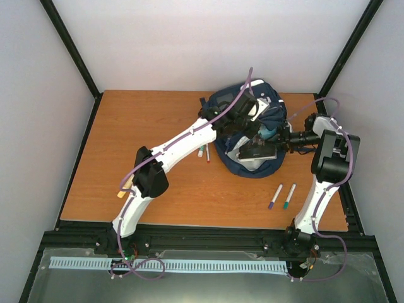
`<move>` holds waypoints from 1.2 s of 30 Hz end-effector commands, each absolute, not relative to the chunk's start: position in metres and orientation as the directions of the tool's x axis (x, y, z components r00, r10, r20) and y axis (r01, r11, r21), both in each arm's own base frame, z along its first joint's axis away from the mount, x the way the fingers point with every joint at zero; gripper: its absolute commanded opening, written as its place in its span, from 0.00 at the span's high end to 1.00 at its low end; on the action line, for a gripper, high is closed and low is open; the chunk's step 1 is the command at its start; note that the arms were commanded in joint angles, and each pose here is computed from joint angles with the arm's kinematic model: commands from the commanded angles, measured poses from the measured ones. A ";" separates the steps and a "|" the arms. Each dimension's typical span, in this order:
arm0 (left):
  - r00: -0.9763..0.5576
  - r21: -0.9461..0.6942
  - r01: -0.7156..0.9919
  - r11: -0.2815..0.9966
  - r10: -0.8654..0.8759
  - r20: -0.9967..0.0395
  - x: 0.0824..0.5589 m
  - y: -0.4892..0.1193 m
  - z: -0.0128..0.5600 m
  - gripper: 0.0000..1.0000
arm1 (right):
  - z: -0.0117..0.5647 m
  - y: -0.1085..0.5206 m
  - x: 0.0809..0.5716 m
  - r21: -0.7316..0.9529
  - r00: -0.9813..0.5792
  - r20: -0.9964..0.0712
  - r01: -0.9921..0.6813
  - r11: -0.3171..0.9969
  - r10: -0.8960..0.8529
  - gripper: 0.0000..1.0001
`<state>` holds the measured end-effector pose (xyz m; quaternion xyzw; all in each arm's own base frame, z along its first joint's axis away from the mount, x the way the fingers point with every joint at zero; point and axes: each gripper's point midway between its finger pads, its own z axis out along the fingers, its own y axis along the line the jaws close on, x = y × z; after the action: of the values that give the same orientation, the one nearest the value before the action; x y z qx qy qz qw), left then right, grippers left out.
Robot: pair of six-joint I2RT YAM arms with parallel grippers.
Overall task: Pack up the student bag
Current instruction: Place the book in the student bag.
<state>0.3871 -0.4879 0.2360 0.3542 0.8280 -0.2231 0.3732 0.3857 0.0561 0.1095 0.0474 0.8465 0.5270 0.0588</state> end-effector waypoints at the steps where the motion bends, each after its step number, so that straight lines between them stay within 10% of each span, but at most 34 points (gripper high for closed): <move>1: -0.388 -0.113 0.783 0.612 0.338 -0.857 0.374 -0.484 0.307 0.99 | 0.097 0.050 0.405 0.887 -0.982 -0.025 0.065 0.458 0.188 0.79; 4: -0.397 -0.117 0.783 0.611 0.346 -0.850 0.372 -0.482 0.302 0.99 | 0.107 0.044 0.411 0.876 -0.972 -0.056 0.062 0.478 0.228 0.54; 9: -0.405 -0.106 0.776 0.622 0.362 -0.840 0.371 -0.476 0.294 0.99 | 0.123 0.034 0.403 0.819 -0.958 -0.152 0.016 0.574 0.243 0.40; 21: -0.440 -0.131 0.753 0.645 0.344 -0.830 0.364 -0.464 0.283 0.99 | 0.142 0.025 0.359 0.624 -0.920 -0.382 -0.187 0.759 0.087 0.37; 29: -0.460 -0.164 0.744 0.648 0.318 -0.829 0.359 -0.462 0.283 0.99 | 0.170 0.017 0.325 0.119 -0.641 -0.702 -0.536 0.836 -0.311 0.45; 36: -0.466 -0.174 0.738 0.652 0.306 -0.830 0.358 -0.460 0.285 0.99 | 0.134 0.025 0.301 -0.190 -0.470 -0.635 -0.674 0.714 -0.614 0.44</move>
<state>0.3617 -0.4602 0.2216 0.3450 0.8401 -0.2243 0.3533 0.2978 0.0308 0.1557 -0.2758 0.8842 0.1411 0.3495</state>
